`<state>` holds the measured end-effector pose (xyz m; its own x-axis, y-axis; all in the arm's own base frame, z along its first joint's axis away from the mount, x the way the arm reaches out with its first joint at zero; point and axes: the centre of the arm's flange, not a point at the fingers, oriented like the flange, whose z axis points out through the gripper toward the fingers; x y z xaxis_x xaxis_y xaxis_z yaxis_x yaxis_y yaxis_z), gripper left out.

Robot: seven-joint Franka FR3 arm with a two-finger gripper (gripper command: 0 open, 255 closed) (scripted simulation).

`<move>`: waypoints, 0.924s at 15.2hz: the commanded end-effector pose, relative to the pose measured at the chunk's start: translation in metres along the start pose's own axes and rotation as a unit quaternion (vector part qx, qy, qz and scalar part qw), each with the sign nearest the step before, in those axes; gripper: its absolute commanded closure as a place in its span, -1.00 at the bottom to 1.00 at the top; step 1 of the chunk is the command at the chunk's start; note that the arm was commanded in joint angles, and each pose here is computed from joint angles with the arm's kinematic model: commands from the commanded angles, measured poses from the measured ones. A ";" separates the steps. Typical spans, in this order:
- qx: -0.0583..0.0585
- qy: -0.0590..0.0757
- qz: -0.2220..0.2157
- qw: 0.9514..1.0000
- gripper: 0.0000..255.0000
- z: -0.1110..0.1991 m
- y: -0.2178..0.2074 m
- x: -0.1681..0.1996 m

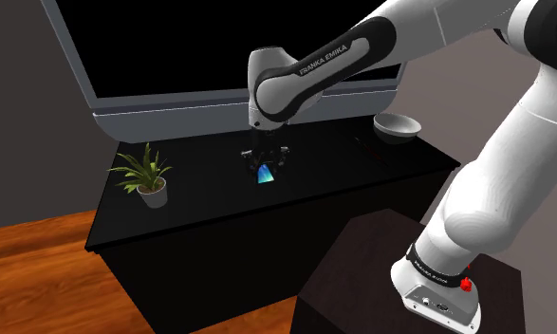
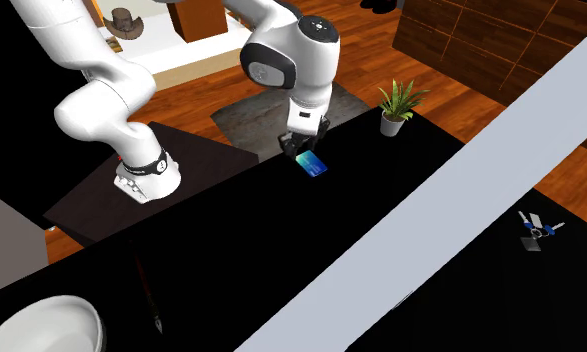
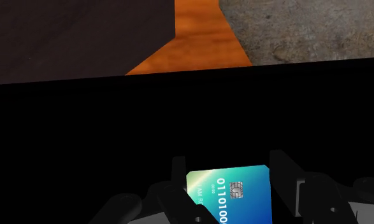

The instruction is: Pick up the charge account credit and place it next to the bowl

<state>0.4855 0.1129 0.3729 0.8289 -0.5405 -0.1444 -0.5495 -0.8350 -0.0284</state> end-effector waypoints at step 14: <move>0.000 0.000 0.000 1.000 1.00 -0.078 -0.002 -0.011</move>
<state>0.4864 0.1125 0.4457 0.8287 -0.5406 -0.1447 -0.5496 -0.8349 -0.0283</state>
